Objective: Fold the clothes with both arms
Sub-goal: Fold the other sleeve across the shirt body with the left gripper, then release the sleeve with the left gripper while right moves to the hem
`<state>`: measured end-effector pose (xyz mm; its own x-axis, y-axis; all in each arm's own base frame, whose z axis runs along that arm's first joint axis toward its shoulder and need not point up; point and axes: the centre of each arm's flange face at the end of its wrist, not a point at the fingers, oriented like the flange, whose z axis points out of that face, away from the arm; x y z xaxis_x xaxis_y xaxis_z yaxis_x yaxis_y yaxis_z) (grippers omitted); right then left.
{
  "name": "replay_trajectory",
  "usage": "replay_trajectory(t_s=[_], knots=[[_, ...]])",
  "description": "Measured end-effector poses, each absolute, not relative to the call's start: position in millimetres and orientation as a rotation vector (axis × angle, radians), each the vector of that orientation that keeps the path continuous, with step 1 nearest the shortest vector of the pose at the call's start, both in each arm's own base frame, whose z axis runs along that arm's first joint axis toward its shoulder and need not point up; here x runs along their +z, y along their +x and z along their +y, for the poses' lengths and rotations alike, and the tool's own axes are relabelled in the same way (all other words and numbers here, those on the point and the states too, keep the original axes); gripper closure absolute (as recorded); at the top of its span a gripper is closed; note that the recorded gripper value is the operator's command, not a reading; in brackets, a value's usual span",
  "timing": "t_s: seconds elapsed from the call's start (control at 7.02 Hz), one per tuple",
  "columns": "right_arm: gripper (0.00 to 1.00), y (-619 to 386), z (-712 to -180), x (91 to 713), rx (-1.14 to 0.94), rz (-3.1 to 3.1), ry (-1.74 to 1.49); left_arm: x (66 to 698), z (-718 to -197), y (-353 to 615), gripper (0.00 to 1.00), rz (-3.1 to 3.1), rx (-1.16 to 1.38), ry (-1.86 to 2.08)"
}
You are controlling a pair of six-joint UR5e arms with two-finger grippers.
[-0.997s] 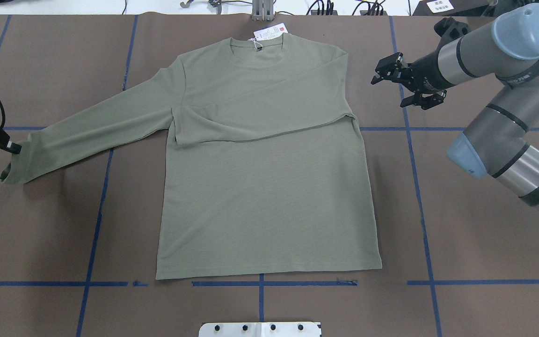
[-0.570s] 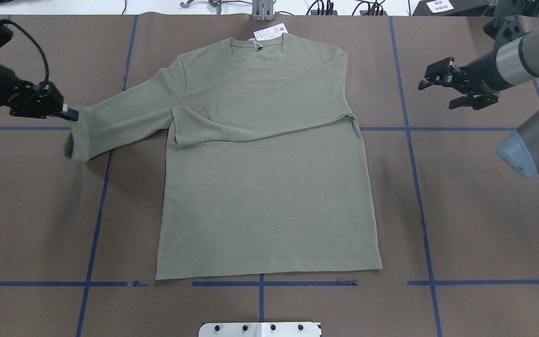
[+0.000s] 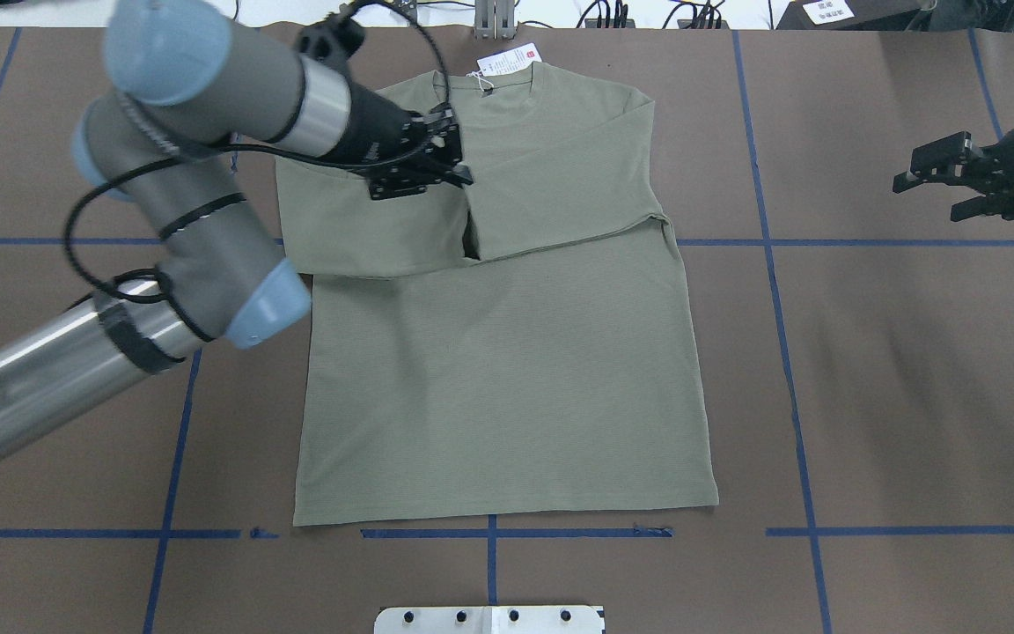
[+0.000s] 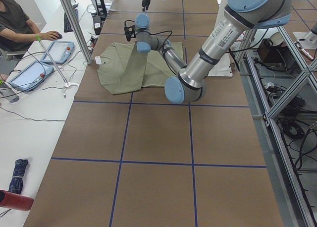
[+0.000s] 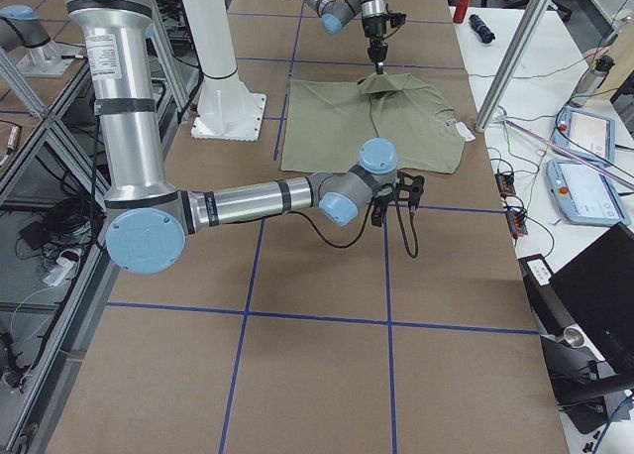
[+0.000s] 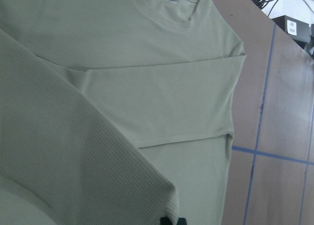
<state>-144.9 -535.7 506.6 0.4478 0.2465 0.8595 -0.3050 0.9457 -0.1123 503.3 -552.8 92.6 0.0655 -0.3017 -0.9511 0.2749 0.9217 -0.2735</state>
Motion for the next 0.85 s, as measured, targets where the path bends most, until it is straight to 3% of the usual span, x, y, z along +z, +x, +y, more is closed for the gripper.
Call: replay_trajectory(t_s=[0.28, 0.43, 0.57, 0.71, 0.85], knots=[[0.01, -143, -535, 511, 0.345, -1.047, 0.061, 38, -557, 607, 1.00, 1.405, -0.535, 0.030], [0.01, -142, -534, 512, 0.348, -1.046, 0.060, 34, -558, 636, 0.27, 1.398, -0.559, 0.056], [0.00, -142, -533, 513, 0.350, -1.044, 0.058, 37, -555, 655, 0.12, 1.390, -0.565, 0.065], [0.00, -142, -533, 513, 0.354, -1.044, 0.056, 41, -548, 667, 0.07, 1.383, -0.561, 0.061], [0.00, -143, -533, 512, 0.358, -1.044, 0.055, 43, -540, 669, 0.07, 1.387, -0.551, 0.052]])
